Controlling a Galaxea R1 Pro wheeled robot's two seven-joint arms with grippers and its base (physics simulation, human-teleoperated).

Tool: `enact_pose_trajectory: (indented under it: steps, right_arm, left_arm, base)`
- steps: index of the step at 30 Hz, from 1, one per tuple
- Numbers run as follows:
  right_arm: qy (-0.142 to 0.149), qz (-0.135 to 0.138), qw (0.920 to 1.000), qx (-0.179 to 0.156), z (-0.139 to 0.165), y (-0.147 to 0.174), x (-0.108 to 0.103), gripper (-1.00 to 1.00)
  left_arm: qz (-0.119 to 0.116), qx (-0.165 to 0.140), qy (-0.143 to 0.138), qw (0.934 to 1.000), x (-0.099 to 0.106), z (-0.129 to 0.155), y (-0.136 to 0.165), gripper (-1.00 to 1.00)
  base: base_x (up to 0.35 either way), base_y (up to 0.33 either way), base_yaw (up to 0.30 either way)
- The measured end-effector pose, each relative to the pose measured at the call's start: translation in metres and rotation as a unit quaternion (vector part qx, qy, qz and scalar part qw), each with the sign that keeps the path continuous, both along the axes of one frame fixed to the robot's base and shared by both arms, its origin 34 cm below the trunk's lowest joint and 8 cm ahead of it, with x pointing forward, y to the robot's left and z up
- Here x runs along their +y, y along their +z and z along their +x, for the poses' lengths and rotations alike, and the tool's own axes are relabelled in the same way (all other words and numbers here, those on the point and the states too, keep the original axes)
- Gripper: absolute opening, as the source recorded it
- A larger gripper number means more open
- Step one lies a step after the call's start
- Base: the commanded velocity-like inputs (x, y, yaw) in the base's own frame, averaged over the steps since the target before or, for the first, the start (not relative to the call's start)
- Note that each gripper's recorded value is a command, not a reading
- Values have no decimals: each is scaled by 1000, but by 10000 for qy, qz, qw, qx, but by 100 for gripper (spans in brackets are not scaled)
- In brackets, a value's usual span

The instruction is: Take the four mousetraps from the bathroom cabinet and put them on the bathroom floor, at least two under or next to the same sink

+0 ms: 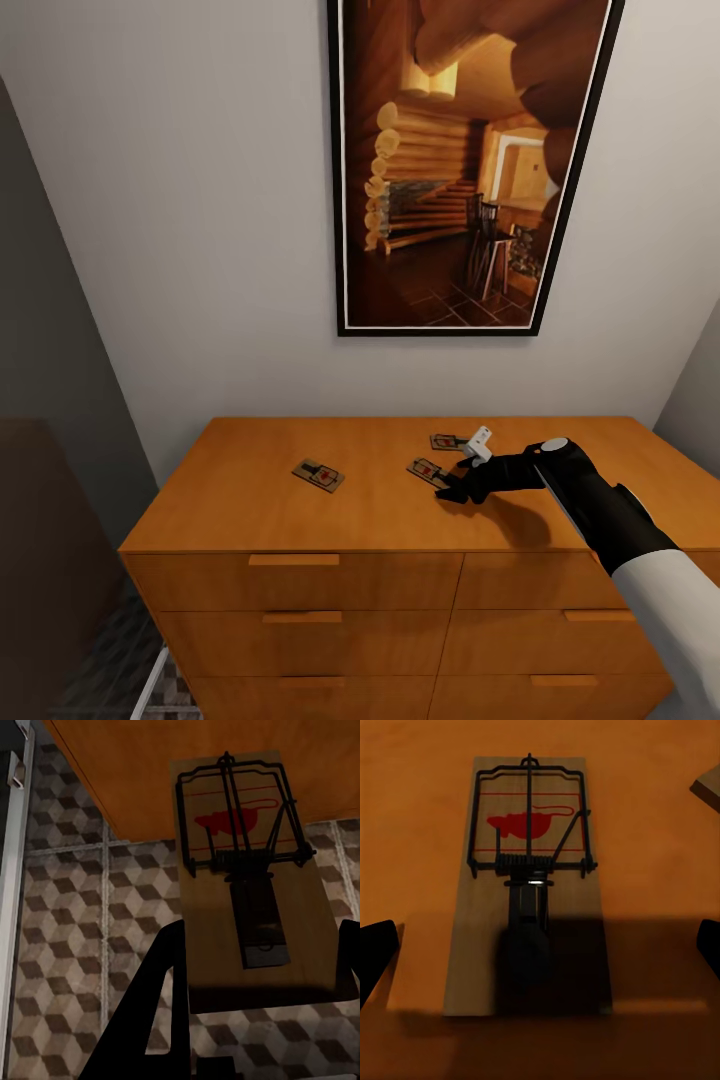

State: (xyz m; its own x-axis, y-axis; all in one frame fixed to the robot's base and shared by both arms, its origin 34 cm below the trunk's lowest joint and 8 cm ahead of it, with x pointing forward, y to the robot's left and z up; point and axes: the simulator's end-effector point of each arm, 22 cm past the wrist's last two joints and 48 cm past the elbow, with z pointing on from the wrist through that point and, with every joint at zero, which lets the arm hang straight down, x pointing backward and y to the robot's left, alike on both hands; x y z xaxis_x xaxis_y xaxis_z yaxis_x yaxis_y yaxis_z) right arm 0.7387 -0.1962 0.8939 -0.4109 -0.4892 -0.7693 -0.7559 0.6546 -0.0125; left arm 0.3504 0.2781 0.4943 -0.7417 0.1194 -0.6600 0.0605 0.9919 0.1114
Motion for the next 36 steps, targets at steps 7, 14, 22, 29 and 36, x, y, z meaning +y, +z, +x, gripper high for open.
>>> enact_pose_trajectory:
  steps: [7,14,22,29,36]
  right_arm:
    - [-1,-1,10000,0,0,0,0,-100]
    - [8,-7,10000,-12,0,0,0,-100]
    - [13,-16,10000,-24,0,1,0,-100]
    - [27,-18,10000,-46,0,3,1,-100]
    - [76,-10,9999,-153,1,12,5,-100]
  left_arm:
    - [1,-1,1,10000,0,0,0,-100]
    - [1,0,1,10000,0,0,0,-100]
    - [-5,2,-1,10000,-1,0,0,-100]
    - [-6,3,-1,10000,-1,0,0,-100]
    - [-2,2,0,10000,0,0,0,-100]
  base:
    - [0,0,0]
    - [0,0,0]
    - [0,0,0]
    - [0,0,0]
    - [0,0,0]
